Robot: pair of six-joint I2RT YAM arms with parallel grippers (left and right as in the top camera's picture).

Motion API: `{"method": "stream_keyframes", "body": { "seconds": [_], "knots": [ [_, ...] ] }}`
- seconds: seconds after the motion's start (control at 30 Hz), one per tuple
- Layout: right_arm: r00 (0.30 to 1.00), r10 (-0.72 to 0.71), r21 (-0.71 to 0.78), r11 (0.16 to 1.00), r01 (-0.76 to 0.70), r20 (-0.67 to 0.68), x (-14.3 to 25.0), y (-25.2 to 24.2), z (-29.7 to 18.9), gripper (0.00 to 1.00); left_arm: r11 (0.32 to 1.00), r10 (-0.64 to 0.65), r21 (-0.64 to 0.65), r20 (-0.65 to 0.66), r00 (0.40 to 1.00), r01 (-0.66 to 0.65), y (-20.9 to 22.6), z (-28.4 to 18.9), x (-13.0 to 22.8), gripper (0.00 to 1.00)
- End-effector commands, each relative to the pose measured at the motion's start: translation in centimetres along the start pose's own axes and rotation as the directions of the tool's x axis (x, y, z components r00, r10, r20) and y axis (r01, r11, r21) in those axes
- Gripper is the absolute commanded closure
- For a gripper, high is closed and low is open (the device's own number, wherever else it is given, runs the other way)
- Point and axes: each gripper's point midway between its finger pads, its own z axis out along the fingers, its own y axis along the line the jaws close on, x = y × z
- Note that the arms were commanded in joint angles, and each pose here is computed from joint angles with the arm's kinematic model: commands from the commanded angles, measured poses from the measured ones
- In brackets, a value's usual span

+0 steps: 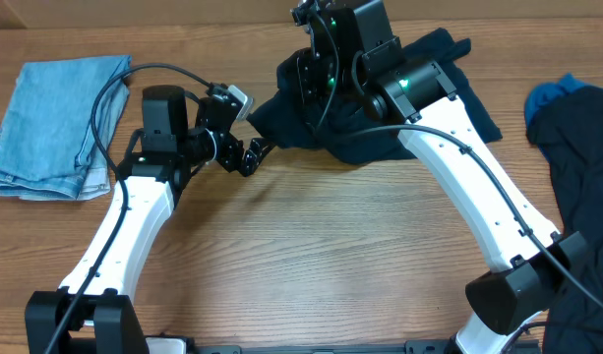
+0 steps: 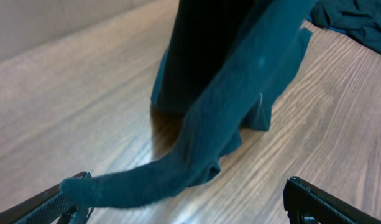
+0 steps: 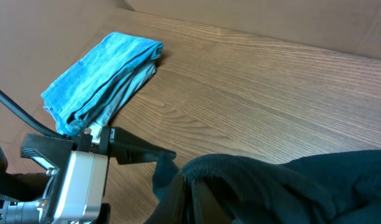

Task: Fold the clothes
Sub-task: 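Grasp the dark T-shirt edge with the left gripper near center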

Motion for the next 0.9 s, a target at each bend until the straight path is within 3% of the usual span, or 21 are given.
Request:
{"method": "stream_keyframes", "body": {
  "seconds": [0.0,0.13,0.17,0.2,0.23,0.43,0.5,0.53,0.67,0.8,0.87],
  "knots": [
    [1.0,-0.005,-0.056,0.998,0.006,0.019,-0.6,1.2,-0.7,0.96,0.994,0.105,-0.042,0.044,0.994,-0.103,0.7,-0.2,-2.1,0.0],
    [1.0,-0.005,-0.056,0.998,0.006,0.019,-0.7,1.2,-0.7,0.96,0.989,0.14,-0.06,0.076,0.987,-0.135,1.0,-0.2,-3.0,0.04],
    [1.0,-0.005,-0.056,0.998,0.006,0.019,-0.7,1.2,-0.7,0.96,0.989,0.141,-0.061,0.076,0.987,-0.136,1.0,-0.2,-3.0,0.29],
    [1.0,-0.005,-0.056,0.998,0.006,0.019,-0.7,1.2,-0.7,0.96,0.989,0.141,-0.06,0.076,0.987,-0.137,1.0,-0.2,-3.0,0.71],
    [1.0,-0.005,-0.056,0.998,0.006,0.019,-0.7,1.2,-0.7,0.96,0.989,0.141,-0.061,0.076,0.987,-0.137,1.0,-0.2,-3.0,0.96],
    [1.0,0.008,-0.055,0.998,-0.007,0.016,-0.6,1.2,-0.7,0.96,0.986,0.158,-0.071,0.099,0.983,-0.151,1.1,-0.7,-4.4,0.96],
    [0.998,0.058,-0.051,0.997,-0.058,-0.002,-0.2,1.1,-0.7,0.69,0.983,0.172,-0.08,0.113,0.979,-0.163,0.9,-1.3,-5.3,0.96],
    [0.998,0.064,-0.045,0.997,-0.064,-0.017,0.1,0.9,-0.7,0.66,0.983,0.172,-0.088,0.11,0.979,-0.163,1.0,-1.3,-5.3,0.96],
    [0.997,0.068,0.044,0.997,-0.067,-0.041,1.0,-0.7,-0.7,0.34,0.977,0.147,-0.156,0.007,0.989,-0.144,2.4,-1.3,-3.2,0.96],
    [0.998,0.058,0.4,0.916,-0.038,-0.039,1.9,-7.3,-2.2,0.34,0.985,0.097,-0.135,-0.052,0.994,-0.104,1.9,-1.3,-1.4,0.96],
    [0.995,0.02,0.471,0.882,0.028,-0.095,2.6,-10.1,-2.6,0.39,0.989,0.073,-0.121,-0.082,0.994,-0.082,1.6,-1.3,-0.5,0.96]
  ]
}}
